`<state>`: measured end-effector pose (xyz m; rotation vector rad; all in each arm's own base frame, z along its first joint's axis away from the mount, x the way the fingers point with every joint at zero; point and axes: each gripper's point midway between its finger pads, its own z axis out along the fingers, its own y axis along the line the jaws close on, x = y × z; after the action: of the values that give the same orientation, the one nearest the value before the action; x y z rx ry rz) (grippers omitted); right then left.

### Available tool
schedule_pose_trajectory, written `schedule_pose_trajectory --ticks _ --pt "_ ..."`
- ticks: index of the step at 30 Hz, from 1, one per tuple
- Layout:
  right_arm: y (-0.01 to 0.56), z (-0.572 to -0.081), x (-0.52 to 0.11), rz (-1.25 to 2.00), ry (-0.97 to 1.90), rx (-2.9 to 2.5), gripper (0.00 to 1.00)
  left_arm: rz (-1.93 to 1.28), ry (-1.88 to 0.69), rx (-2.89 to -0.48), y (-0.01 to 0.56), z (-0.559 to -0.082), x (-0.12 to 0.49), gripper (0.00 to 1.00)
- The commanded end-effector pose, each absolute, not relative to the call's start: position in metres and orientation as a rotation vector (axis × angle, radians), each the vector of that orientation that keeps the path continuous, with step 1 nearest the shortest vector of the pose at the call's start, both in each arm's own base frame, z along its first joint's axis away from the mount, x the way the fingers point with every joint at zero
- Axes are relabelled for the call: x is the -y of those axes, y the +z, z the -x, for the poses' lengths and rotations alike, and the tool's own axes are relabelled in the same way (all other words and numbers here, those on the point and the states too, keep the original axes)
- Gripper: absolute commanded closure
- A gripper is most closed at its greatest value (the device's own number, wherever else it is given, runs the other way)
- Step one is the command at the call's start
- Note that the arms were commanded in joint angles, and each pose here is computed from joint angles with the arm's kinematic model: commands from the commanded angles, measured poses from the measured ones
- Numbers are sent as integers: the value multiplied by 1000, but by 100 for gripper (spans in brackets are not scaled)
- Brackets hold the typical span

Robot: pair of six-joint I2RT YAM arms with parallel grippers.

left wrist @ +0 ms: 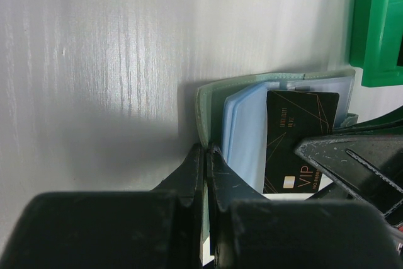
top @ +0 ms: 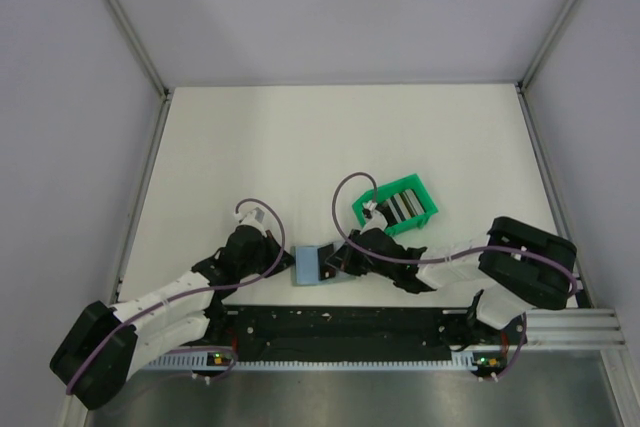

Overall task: Put the credit cards into the card holder
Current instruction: Insert the credit card into the card holder.

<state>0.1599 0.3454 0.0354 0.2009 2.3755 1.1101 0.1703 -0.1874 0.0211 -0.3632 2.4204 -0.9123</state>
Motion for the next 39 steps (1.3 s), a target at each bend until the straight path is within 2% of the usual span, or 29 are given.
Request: schedule_pose_trajectory --ticks 1,14,32,39 --pt "27 -146 -340 -189 1069 -2417 100 356 -901 -2420 19 -171 187 100" --pt "20 -147 -326 -249 1000 -2432 100 361 -900 -2419 19 -171 187 100" --pt "22 -140 -356 -154 1116 -2454 100 350 -913 -2416 21 -171 189 100" --pt "22 -140 -358 -122 1112 -2471 96 348 -912 -2416 21 -171 189 100"
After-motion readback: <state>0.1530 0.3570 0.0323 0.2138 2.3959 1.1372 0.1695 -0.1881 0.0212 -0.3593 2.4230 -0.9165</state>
